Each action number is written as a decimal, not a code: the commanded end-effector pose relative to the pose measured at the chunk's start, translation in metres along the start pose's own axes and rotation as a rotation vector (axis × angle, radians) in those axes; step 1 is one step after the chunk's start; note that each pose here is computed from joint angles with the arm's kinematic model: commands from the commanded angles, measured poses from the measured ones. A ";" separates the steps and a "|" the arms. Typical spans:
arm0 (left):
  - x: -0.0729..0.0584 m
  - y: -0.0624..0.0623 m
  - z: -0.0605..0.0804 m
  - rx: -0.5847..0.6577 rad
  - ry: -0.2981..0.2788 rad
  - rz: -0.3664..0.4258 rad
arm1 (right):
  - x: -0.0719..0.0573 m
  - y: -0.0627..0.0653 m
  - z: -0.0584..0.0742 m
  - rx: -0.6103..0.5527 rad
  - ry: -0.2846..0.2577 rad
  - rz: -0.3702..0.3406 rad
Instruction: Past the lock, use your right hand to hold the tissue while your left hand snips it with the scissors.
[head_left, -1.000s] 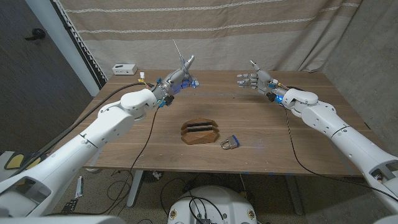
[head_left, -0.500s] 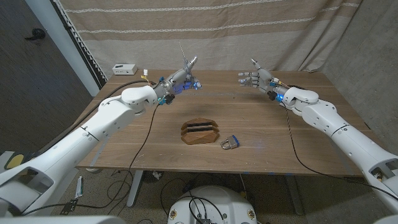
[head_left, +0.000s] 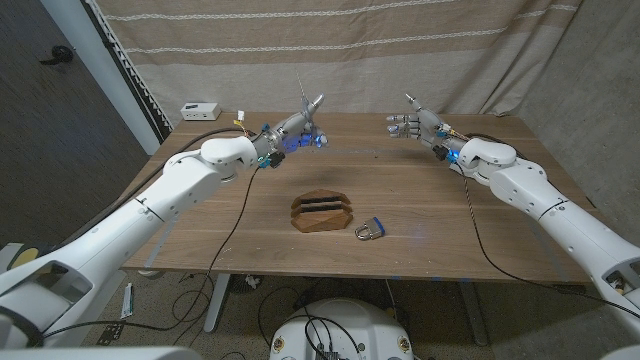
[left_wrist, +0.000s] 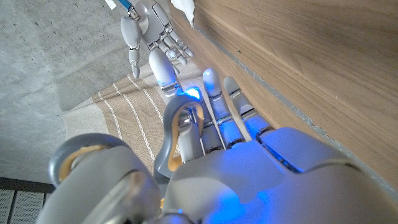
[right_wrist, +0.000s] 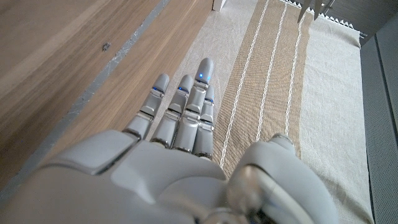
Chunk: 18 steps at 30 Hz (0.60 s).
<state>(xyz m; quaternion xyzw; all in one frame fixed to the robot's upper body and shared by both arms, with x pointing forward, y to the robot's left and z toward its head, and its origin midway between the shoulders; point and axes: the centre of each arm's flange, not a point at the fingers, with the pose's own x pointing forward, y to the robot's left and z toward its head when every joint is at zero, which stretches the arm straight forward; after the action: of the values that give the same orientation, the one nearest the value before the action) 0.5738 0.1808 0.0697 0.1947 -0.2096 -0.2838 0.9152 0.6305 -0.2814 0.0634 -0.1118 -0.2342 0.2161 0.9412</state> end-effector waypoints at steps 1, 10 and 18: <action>0.004 -0.012 -0.001 -0.007 0.016 -0.033 | -0.005 0.000 -0.001 -0.094 0.024 -0.018; 0.008 -0.012 -0.001 -0.005 0.013 -0.053 | -0.011 0.002 0.005 -0.226 0.054 -0.061; 0.012 -0.012 -0.003 -0.008 0.017 -0.076 | -0.018 0.001 0.009 -0.378 0.127 -0.120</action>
<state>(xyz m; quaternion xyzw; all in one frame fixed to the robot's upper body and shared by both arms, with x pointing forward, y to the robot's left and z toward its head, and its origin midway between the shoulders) 0.5743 0.1686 0.0653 0.1988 -0.1981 -0.3048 0.9101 0.6203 -0.2834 0.0625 -0.1999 -0.2325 0.1671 0.9371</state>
